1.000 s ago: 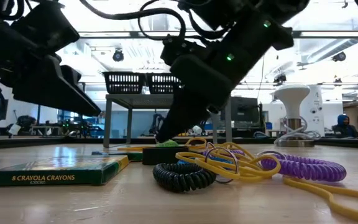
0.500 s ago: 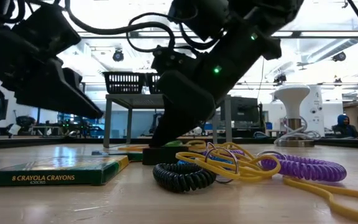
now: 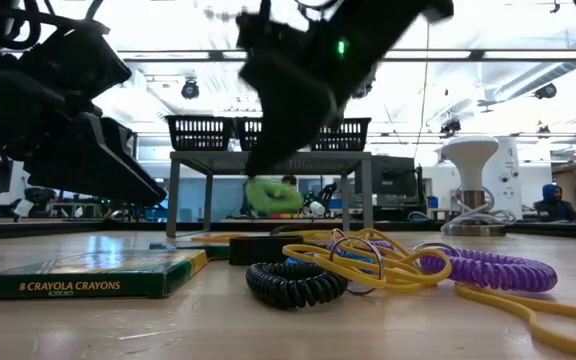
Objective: Pick & Place Office Desk Supplies
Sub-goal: Put the green spring key chain into the right black bin
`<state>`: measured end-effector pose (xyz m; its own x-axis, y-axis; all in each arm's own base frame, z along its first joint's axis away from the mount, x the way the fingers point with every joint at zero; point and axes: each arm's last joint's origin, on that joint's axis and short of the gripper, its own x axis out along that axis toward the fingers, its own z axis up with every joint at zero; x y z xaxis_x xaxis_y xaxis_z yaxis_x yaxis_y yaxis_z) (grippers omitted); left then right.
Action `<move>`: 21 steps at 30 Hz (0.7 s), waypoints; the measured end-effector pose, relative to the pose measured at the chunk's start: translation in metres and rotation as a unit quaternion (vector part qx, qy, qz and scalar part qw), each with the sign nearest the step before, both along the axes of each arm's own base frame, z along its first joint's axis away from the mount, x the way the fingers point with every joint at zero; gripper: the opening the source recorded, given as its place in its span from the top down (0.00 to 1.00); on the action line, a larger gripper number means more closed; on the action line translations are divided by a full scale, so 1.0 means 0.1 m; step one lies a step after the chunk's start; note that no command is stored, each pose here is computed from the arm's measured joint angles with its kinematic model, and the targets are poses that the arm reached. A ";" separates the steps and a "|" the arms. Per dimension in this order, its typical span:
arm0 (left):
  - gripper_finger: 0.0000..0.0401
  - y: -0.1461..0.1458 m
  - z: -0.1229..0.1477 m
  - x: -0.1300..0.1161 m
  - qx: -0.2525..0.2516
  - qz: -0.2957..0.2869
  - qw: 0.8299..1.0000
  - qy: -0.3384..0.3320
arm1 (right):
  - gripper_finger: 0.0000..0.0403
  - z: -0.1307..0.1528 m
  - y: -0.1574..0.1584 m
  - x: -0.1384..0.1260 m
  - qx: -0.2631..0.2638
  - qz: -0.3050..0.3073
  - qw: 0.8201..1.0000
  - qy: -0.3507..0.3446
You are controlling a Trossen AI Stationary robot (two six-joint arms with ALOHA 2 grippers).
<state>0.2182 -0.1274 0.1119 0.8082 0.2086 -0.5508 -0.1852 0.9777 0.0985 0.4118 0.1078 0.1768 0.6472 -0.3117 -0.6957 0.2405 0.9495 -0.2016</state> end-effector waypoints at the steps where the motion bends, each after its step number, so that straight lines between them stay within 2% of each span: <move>1: 0.58 0.00 0.00 0.00 0.000 0.000 1.000 0.000 | 0.98 0.07 0.00 0.00 -0.004 0.000 1.000 -0.007; 6: 0.58 0.00 0.00 0.00 0.001 0.000 1.000 0.001 | 0.98 0.48 -0.02 -0.02 -0.074 -0.013 0.996 -0.044; 9: 0.58 0.00 0.00 0.00 0.001 0.000 1.000 0.001 | 0.98 0.81 -0.20 -0.01 -0.128 -0.036 0.988 -0.080; 14: 0.58 0.00 0.00 0.00 0.002 0.003 1.000 -0.002 | 0.98 1.20 -0.81 0.08 -0.175 -0.082 0.974 -0.121; 17: 0.58 0.00 0.00 0.00 0.002 0.003 1.000 -0.002 | 0.98 1.26 -1.26 0.08 -0.193 -0.127 0.967 -0.109; 21: 0.58 0.00 0.00 0.00 0.001 0.003 1.000 -0.002 | 0.98 1.31 -1.77 -0.09 -0.185 -0.215 0.955 -0.086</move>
